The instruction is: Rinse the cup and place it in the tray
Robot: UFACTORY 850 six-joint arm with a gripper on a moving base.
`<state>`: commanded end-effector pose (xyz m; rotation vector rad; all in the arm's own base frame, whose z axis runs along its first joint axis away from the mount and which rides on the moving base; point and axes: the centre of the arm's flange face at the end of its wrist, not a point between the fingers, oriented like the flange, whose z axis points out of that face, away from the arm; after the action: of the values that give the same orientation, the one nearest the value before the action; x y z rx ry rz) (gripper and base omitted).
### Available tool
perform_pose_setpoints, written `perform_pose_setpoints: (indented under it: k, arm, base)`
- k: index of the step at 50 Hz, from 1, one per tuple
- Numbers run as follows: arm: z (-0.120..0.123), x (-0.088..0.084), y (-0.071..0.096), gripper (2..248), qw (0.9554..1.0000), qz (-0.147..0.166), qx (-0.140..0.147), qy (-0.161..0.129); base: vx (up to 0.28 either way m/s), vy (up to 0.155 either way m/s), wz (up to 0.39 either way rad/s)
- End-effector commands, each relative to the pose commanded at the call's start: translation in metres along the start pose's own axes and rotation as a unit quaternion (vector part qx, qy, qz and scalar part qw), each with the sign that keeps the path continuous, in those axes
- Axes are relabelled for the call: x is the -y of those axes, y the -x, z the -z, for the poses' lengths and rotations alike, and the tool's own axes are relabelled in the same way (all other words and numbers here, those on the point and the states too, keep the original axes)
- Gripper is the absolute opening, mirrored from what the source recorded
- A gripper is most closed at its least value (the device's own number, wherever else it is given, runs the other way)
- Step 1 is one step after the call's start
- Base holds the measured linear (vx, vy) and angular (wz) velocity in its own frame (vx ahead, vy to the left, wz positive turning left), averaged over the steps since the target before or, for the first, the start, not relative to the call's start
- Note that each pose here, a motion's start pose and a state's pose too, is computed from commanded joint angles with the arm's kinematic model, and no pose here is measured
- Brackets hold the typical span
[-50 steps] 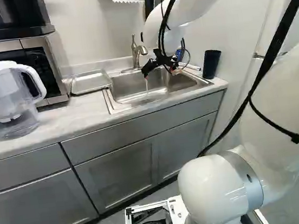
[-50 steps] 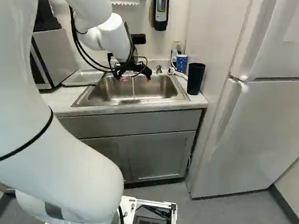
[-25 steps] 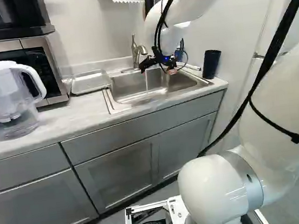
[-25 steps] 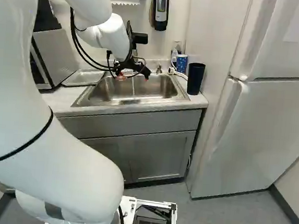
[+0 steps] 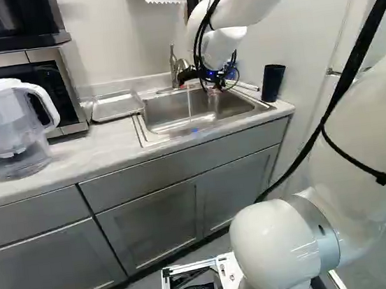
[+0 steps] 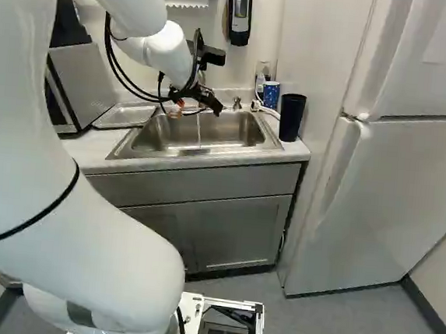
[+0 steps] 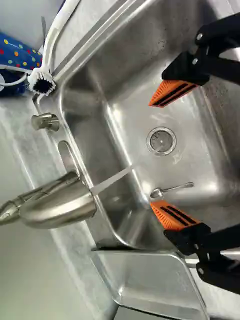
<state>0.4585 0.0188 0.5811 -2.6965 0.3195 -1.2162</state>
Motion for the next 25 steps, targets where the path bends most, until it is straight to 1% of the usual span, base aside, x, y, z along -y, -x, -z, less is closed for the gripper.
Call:
perform_pose_setpoints:
  k: [13, 25]
  arm:
    - [0.0003, 0.0007, -0.0043, 247, 0.9986, -0.048, -0.024, -0.005]
    - [0.0038, -0.0031, -0.0063, 247, 0.9944, -0.094, -0.048, -0.006]
  base:
    - [0.0, 0.0, 0.0]
    - [0.0, 0.0, 0.0]
